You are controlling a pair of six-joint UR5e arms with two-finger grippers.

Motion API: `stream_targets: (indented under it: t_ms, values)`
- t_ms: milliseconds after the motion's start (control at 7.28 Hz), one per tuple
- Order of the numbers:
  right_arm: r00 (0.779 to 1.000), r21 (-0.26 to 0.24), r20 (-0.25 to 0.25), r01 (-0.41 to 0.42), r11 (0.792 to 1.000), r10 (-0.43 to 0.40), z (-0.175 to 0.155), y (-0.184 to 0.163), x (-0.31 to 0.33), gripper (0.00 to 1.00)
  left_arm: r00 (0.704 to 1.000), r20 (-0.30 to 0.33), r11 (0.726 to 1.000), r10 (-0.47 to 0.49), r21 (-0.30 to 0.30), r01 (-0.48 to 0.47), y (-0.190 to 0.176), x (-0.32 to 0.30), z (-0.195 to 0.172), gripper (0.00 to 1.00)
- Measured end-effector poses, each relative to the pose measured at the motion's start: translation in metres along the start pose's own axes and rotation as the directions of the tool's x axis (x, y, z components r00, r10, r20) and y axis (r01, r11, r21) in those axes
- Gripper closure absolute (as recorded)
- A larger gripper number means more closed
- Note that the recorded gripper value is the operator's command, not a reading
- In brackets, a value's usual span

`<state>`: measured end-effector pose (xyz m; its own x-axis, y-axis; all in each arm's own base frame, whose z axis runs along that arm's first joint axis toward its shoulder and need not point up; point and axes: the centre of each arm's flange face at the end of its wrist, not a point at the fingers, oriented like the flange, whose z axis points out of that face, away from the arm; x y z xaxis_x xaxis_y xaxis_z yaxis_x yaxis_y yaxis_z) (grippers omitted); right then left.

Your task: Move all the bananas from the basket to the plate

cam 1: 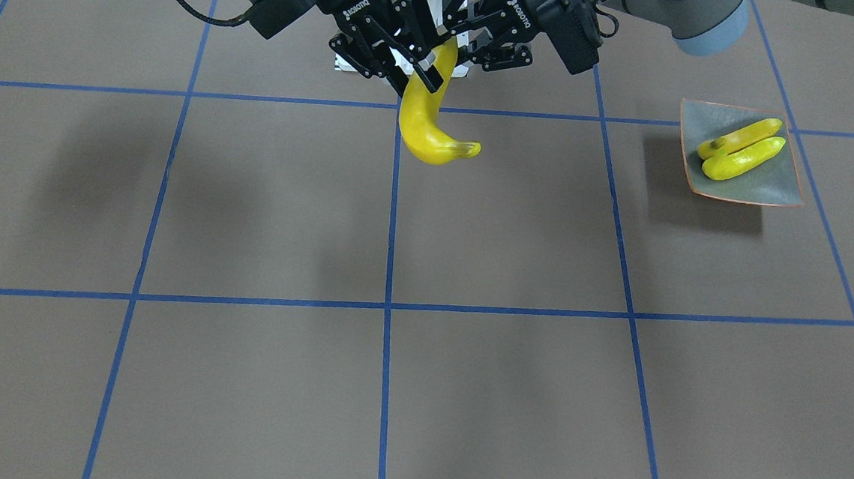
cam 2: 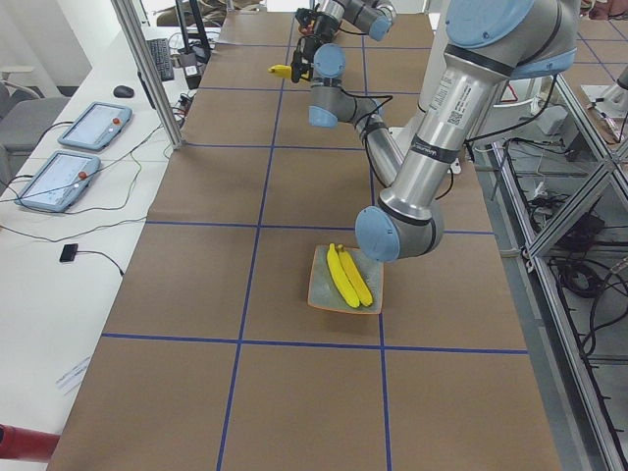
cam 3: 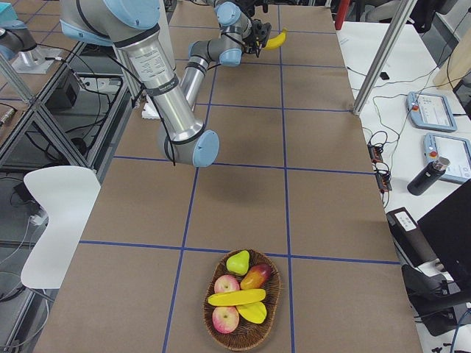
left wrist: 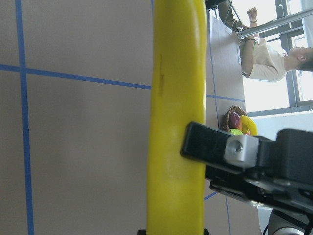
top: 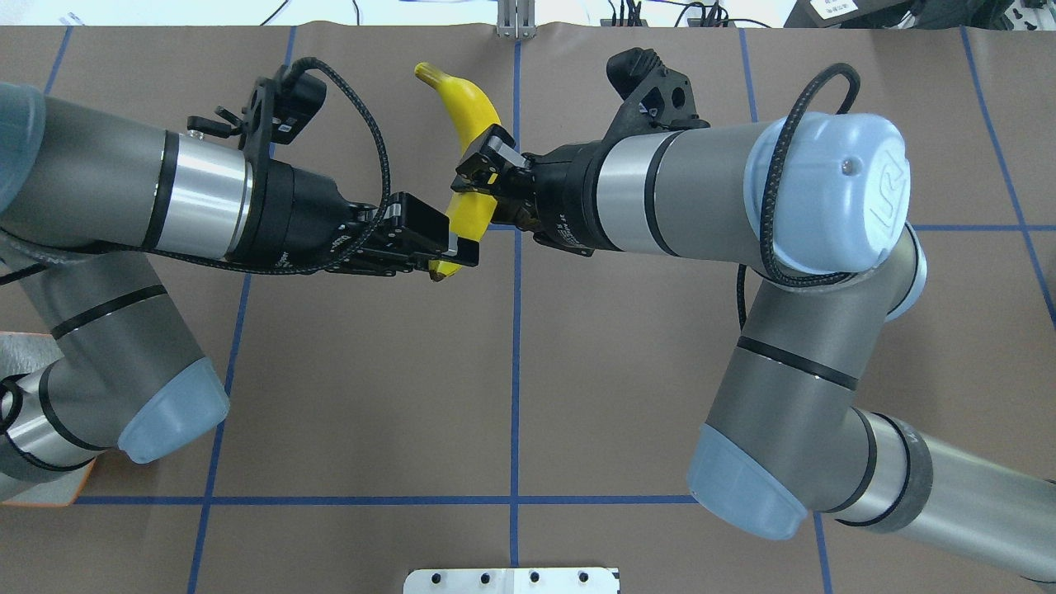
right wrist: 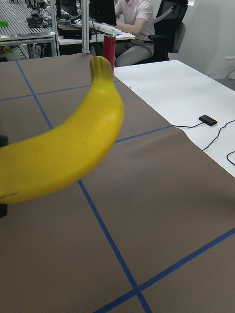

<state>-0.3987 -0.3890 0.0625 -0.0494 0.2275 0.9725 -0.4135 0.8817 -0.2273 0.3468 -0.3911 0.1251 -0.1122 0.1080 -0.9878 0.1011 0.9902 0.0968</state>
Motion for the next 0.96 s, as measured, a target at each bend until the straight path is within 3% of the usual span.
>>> stream_targets:
  t_ms: [412, 549, 961]
  values:
    - [0.995, 0.000, 0.036, 0.089, 0.996, -0.088, -0.021, 0.002, -0.008, 0.00, 1.000, 0.007, 1.000, -0.003, 0.000, 0.003, 0.001, -0.005, -0.001, 1.00]
    - [0.994, 0.010, 0.022, 0.105, 0.994, -0.105, -0.026, -0.009, -0.001, 0.00, 1.000, 0.017, 1.000, 0.006, 0.000, -0.006, 0.002, -0.011, -0.004, 1.00]
    - [0.978, -0.014, -0.112, 0.174, 0.985, -0.174, -0.045, -0.083, 0.054, 0.00, 0.983, 0.107, 0.988, 0.152, -0.035, -0.149, 0.030, -0.076, -0.046, 1.00]
